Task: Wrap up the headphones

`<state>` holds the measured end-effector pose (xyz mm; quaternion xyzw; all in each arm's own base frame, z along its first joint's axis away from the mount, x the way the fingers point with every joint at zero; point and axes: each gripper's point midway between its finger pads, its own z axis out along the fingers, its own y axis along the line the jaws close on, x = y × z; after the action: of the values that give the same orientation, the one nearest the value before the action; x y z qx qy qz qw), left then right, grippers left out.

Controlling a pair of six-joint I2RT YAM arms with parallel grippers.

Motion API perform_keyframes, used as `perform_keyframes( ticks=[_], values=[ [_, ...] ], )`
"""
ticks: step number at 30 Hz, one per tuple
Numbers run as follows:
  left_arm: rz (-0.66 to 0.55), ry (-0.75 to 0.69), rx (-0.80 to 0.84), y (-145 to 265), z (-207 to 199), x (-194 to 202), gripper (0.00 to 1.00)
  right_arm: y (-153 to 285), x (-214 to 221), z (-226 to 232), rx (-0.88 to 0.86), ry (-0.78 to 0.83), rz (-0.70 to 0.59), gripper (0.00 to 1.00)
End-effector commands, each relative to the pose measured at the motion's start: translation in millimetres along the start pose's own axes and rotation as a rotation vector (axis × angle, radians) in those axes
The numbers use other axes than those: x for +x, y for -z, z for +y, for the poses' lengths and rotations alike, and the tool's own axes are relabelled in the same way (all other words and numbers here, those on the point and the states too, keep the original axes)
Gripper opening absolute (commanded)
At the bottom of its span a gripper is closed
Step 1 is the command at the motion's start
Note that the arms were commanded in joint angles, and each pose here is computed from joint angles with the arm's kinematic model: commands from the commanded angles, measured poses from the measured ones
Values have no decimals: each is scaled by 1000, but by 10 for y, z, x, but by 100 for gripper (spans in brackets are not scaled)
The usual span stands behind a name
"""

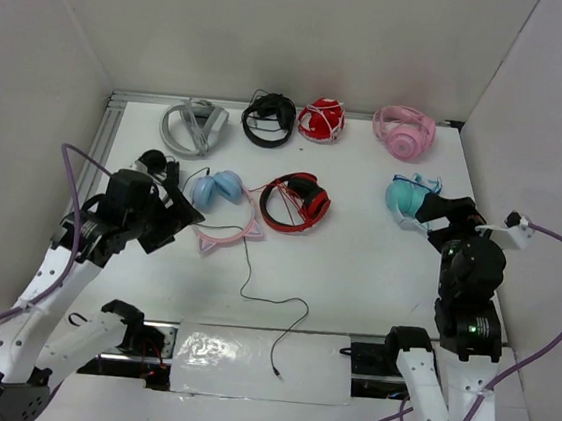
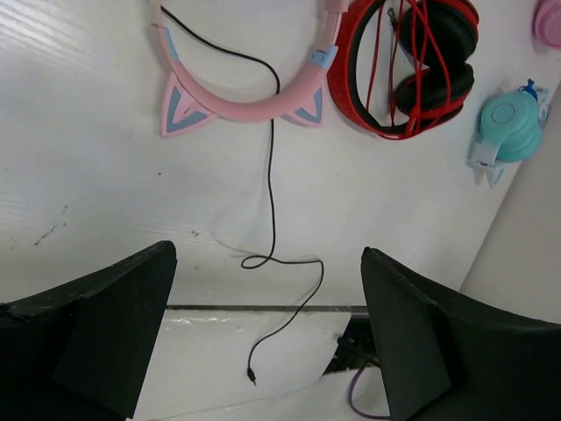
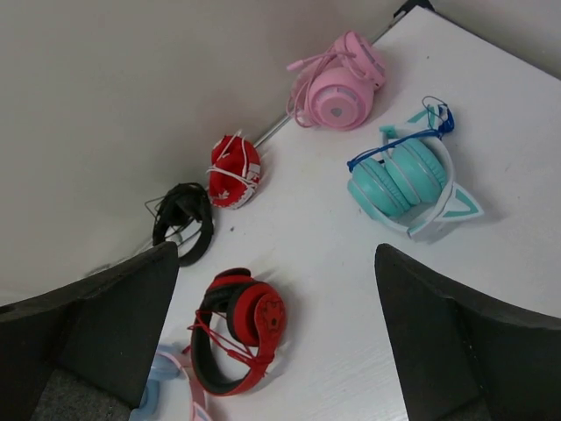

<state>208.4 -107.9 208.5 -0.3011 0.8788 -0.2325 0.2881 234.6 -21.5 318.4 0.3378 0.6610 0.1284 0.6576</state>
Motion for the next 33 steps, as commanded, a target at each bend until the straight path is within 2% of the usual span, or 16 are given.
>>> perform_keyframes(
  ticks=[1,5,8,11,16,20,27,31,33],
  values=[
    [11,19,25,35,-4,85,99,-74,24,31,-18,1,-8,100],
    [9,58,-46,17,117,100,99,-180,209,-91,65,93,103,100],
    [22,48,-50,-12,137,130,99,-222,200,104,17,105,162,100],
    [27,25,-18,-23,87,133,99,-152,140,295,-94,109,143,100],
    [27,41,-90,-163,236,136,99,-149,206,229,-114,60,96,100],
    [16,101,-215,-411,432,66,99,-96,146,272,-147,38,62,100],
    [-15,107,-201,-940,389,-305,96,-129,331,268,-160,59,140,100],
    [62,100,-274,-1305,429,-249,91,-172,374,227,-139,63,152,100],
    [65,108,-315,-1415,451,-248,91,-173,402,225,-150,67,153,100]
  ],
)
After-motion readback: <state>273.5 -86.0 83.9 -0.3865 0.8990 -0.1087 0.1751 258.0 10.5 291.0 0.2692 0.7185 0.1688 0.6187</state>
